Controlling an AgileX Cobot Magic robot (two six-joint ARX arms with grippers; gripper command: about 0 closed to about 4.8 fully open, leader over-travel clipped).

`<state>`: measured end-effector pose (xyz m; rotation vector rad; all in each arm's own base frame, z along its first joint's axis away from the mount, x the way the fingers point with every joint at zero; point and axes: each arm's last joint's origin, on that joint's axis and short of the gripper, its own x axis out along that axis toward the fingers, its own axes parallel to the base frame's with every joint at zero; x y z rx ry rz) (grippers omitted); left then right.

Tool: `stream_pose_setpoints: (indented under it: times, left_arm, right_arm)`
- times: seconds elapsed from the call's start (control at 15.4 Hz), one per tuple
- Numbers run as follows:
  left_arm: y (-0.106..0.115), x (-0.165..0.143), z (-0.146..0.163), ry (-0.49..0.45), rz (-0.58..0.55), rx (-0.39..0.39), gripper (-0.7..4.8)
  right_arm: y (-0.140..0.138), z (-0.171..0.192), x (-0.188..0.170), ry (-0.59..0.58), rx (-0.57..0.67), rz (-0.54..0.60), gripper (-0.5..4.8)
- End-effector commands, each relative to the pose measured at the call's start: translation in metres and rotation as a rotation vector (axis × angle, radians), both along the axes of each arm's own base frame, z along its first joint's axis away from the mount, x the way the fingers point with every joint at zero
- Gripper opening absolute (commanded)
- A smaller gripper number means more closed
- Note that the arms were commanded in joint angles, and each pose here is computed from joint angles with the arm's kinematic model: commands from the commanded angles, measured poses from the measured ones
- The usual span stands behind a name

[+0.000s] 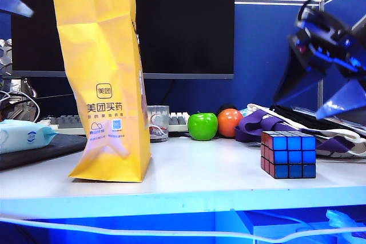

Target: Pick up the Rubik's Cube and throw it into the yellow paper bag.

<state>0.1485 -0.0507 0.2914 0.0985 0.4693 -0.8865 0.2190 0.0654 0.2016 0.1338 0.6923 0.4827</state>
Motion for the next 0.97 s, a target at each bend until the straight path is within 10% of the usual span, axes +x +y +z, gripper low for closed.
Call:
stream_pose_setpoints:
  times: [0.06, 0.26, 0.52, 0.97]
  left_arm:
    - [-0.017, -0.008, 0.0, -0.057, -0.053, 0.118, 4.79]
    - [-0.05, -0.026, 0.015, -0.22, -0.093, 0.233, 4.79]
    - [-0.078, -0.04, 0.04, -0.481, -0.086, 0.196, 4.79]
    - [-0.097, -0.03, 0.023, -0.372, -0.247, 0.203, 4.79]
  right_arm:
    - [0.001, 0.003, 0.004, -0.04, 0.01, 0.01, 4.79]
    - [0.002, 0.003, 0.006, -0.055, 0.013, 0.009, 4.79]
    - [0.003, -0.005, 0.011, -0.033, 0.002, 0.009, 4.79]
    - [0.007, -0.026, 0.025, 0.007, -0.001, 0.011, 4.79]
